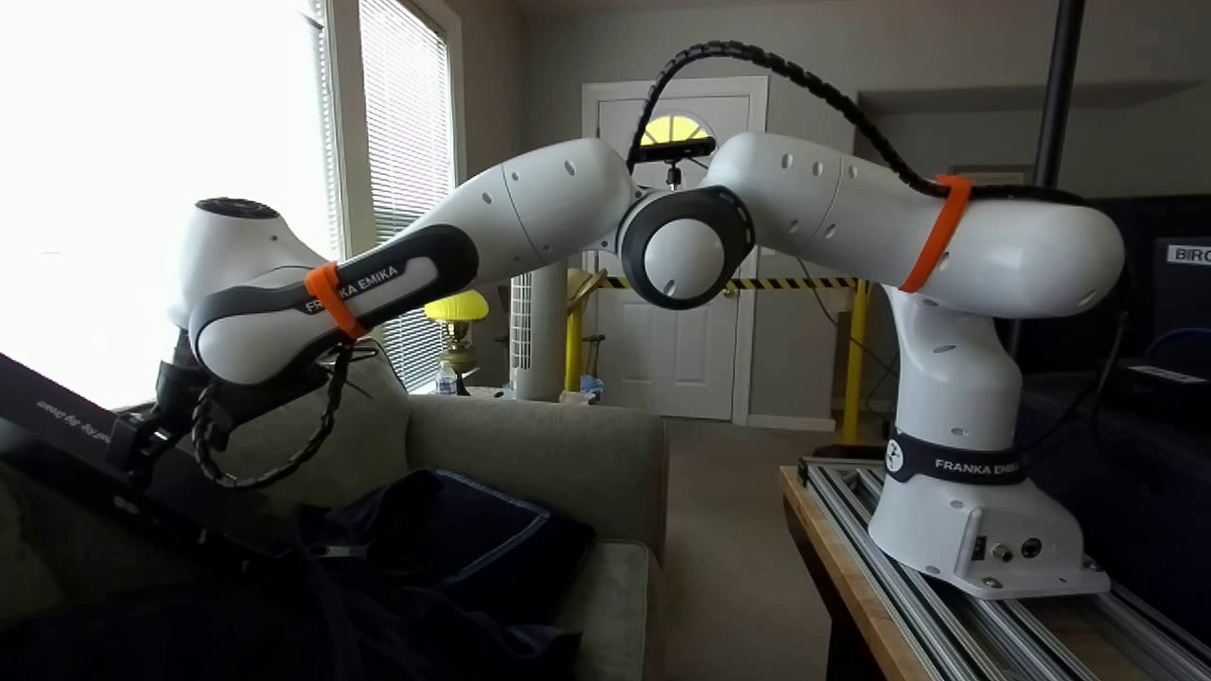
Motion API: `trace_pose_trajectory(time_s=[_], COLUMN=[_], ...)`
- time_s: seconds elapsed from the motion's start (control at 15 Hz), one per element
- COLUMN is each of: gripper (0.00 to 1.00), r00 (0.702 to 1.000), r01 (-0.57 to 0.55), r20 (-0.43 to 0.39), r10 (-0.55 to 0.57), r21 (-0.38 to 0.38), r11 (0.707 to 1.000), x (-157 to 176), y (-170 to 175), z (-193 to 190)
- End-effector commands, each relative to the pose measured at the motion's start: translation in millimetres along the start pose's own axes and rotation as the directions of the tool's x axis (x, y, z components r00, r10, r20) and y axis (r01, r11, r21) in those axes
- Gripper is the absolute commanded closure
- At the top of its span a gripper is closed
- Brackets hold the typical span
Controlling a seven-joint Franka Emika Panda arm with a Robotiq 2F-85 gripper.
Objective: Put the remote on the right armrest
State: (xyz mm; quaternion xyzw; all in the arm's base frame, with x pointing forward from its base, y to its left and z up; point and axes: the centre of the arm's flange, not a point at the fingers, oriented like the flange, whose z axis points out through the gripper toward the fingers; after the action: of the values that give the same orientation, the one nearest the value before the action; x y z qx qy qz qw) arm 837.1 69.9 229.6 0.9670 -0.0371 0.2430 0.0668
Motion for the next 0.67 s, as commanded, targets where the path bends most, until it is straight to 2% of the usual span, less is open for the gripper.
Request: trace_pose_trajectory(time_s=[0.0, 0.33, 0.6], gripper=[0.00, 0.00, 0.00], r00=[1.000, 0.999, 0.995], r01=[-0.008, -0.019, -0.011], r20=[-0.029, -0.037, -0.099], r10=[0.008, 0.018, 0.004], r21=[-0.026, -0.034, -0.076], r11=[1.000, 0.999, 0.997], x=[1, -2, -5], y=[-5, -22, -34], z=[8, 10, 18])
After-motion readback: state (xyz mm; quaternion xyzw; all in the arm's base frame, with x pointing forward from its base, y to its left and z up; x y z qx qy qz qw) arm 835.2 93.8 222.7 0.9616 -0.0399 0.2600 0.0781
